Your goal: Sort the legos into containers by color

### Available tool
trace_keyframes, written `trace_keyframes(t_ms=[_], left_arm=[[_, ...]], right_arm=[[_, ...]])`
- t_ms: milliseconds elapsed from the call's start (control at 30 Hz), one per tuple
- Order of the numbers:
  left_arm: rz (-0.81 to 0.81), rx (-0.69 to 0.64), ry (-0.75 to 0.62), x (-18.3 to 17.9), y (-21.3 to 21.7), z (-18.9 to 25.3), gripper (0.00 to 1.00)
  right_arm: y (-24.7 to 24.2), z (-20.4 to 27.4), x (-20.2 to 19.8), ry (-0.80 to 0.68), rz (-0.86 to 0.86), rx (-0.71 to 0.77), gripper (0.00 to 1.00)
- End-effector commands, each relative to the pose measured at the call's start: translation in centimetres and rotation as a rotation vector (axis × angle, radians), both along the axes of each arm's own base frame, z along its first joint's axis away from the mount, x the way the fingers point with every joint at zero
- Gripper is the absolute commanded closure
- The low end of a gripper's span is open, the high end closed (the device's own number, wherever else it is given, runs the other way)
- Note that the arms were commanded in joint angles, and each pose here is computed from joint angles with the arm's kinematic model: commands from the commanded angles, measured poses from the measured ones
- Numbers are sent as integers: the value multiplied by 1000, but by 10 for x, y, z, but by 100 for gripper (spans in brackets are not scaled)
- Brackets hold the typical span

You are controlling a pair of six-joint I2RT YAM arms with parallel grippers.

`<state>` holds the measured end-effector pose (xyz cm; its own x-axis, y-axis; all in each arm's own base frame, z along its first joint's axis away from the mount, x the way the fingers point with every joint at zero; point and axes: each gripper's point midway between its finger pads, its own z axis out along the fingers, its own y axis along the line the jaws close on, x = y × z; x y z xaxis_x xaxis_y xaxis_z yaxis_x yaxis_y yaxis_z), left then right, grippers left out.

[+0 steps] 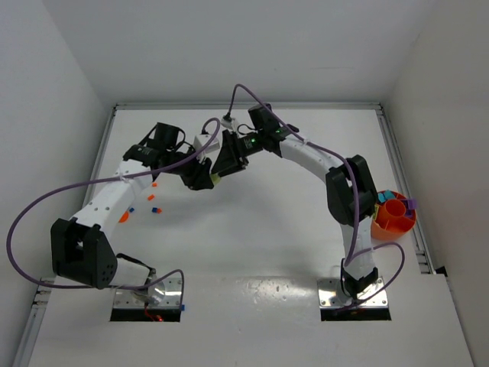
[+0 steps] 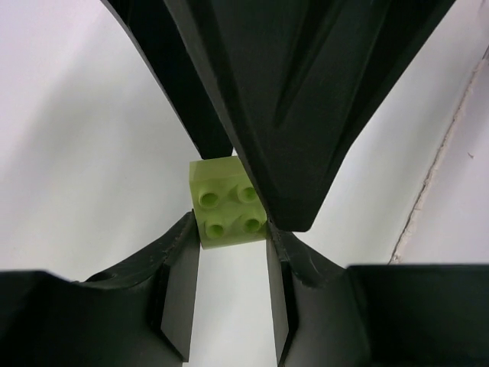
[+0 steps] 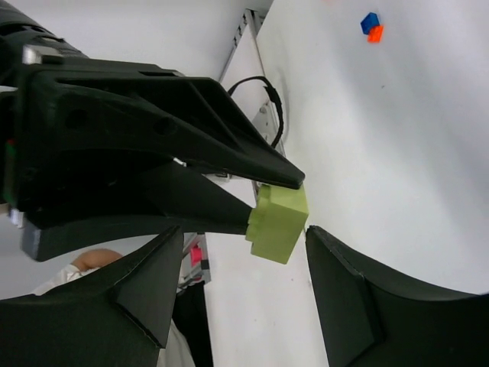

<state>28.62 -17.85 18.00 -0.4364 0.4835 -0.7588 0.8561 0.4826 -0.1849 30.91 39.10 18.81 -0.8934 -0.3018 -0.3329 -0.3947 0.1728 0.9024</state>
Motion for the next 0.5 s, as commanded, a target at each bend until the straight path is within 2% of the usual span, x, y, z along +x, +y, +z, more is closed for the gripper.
trace_keyframes(t_ms=[0,67,167,200,300,333,467], left_arm=[[-34,-59,-143,12,-12,40,70],[-34,-57,-134,11,-11,38,70],[-34,-59,-143,10,-11,41,70],[-34,-59,-143,10,-11,41,70],[-34,-59,-143,10,-11,41,70],[-34,-59,-143,10,-11,41,70],[-41,-65,-132,10,-13,39,70]], right_arm=[[2,-12,-1,1,7,-21,34],[2,-12,-1,1,7,-21,34],[3,-16,1,8,4,-22,40],[3,-14,-1,12,12,-16,47],[6,-16,-4,20,25,-10,58],[7,-15,-3,21,23,-7,65],[8,-13,-4,25,27,1,76]])
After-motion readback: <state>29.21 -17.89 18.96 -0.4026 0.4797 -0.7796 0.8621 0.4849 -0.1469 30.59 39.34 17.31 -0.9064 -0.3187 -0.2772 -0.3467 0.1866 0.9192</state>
